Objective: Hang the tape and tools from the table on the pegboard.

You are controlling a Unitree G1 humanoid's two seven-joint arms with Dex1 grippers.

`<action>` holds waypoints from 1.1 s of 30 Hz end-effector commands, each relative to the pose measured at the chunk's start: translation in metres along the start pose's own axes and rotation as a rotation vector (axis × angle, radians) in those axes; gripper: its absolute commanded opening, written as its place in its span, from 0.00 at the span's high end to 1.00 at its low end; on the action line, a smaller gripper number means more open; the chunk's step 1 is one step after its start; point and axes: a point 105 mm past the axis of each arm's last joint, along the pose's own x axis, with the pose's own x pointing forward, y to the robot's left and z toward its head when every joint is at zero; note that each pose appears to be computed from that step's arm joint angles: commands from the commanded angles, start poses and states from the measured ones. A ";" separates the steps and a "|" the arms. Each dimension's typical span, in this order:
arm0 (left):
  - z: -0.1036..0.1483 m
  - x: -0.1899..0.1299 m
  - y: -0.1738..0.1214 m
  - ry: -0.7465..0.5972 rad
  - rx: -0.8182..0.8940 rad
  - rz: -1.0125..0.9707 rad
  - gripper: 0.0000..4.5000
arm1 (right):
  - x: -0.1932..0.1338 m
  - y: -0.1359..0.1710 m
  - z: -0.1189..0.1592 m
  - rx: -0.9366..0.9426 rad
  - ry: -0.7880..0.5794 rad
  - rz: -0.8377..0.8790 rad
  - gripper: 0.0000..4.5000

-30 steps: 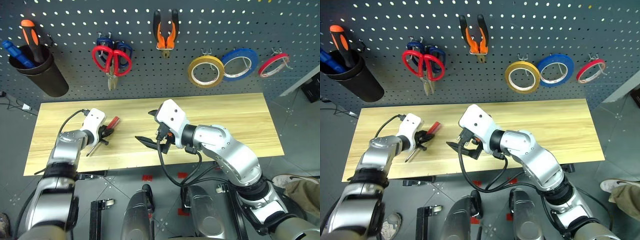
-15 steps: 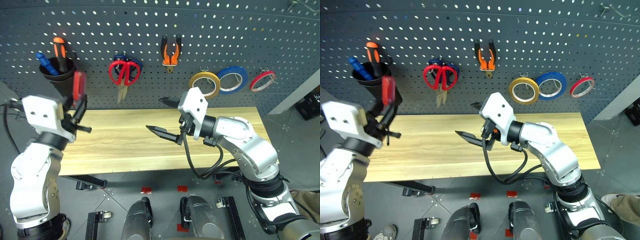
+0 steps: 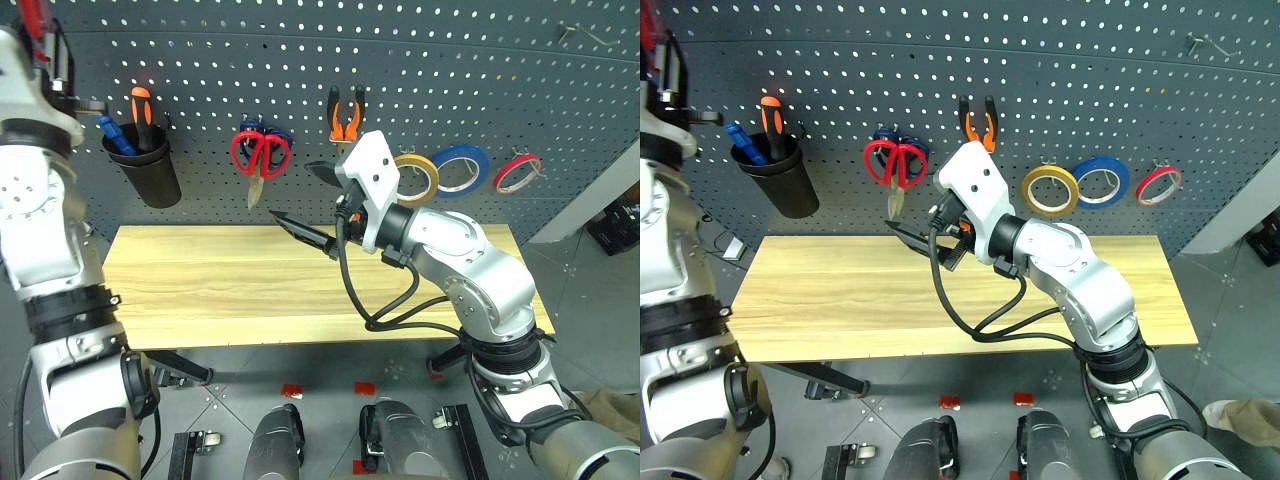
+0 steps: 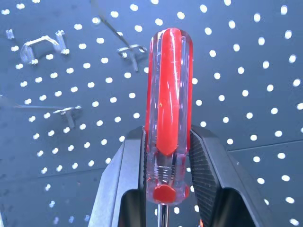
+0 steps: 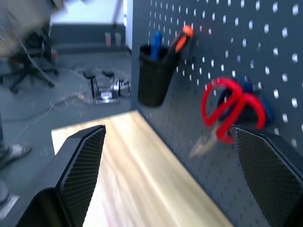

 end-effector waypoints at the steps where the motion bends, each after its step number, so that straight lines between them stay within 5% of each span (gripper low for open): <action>1: 0.002 0.016 -0.007 -0.077 0.021 0.030 0.80 | 0.004 0.000 0.012 -0.030 -0.043 -0.021 0.00; 15: -0.032 0.019 -0.022 -0.060 0.024 0.091 0.80 | 0.012 0.020 0.018 -0.009 -0.052 0.036 0.00; 26: -0.028 -0.005 -0.008 -0.113 -0.021 0.186 0.06 | 0.010 0.017 0.011 -0.012 -0.023 0.027 0.00; 33: -0.016 -0.014 -0.056 -0.129 -0.013 -0.007 0.06 | 0.009 0.016 0.007 -0.009 -0.015 0.019 0.00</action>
